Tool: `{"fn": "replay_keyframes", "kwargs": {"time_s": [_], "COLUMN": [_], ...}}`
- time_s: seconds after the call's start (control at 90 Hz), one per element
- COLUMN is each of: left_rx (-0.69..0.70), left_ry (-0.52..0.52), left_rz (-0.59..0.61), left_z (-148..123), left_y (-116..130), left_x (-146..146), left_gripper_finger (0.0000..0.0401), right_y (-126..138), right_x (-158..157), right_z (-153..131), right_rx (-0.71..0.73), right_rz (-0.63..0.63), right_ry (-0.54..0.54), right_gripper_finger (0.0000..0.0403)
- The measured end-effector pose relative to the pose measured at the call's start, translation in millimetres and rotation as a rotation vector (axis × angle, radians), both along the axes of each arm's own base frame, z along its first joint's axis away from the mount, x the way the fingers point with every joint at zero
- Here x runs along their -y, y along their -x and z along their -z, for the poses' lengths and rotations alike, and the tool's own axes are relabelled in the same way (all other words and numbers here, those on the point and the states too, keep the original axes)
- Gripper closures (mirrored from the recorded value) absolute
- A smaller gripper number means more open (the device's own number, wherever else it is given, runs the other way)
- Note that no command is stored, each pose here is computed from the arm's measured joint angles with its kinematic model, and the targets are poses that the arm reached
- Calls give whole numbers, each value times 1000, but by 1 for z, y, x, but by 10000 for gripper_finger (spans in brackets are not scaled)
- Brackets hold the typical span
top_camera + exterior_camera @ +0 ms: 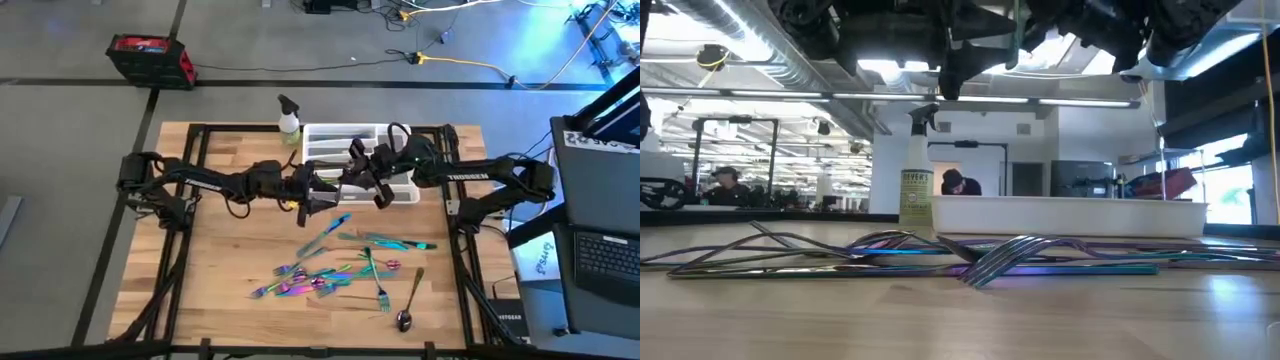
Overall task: Sort silverware
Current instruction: Put the blue fork on the white silverware tray
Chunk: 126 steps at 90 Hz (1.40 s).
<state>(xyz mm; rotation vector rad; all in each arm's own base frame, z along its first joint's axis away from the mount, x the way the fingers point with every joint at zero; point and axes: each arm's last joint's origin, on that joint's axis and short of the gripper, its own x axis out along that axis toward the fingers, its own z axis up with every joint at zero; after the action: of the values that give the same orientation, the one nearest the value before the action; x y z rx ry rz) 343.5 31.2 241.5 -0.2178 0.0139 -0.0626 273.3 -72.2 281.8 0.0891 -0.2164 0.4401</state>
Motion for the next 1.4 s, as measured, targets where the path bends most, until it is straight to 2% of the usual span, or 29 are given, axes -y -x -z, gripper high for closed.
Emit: {"fn": "replay_keyframes", "kwargs": {"time_s": [0.411,0.778,0.922,1.222,1.4], "left_rx": [0,0,0,1,1], "left_ry": [12,12,7,-16,-16], "left_rz": [-8,-27,-46,-64,-61], "left_z": [0,0,0,0,0], "left_y": [0,0,0,0,0], "left_x": [2,1,1,2,2], "left_gripper_finger": [196,201,237,350,382], "right_y": [-1,-9,-9,-8,-8], "right_x": [0,3,3,3,3], "right_z": [0,14,13,12,12], "right_rx": [2,-45,-39,-34,-40], "right_rz": [14,13,8,-2,-3], "right_ry": [-1,-20,-27,-35,-40], "right_gripper_finger": [403,403,403,403,403]}}
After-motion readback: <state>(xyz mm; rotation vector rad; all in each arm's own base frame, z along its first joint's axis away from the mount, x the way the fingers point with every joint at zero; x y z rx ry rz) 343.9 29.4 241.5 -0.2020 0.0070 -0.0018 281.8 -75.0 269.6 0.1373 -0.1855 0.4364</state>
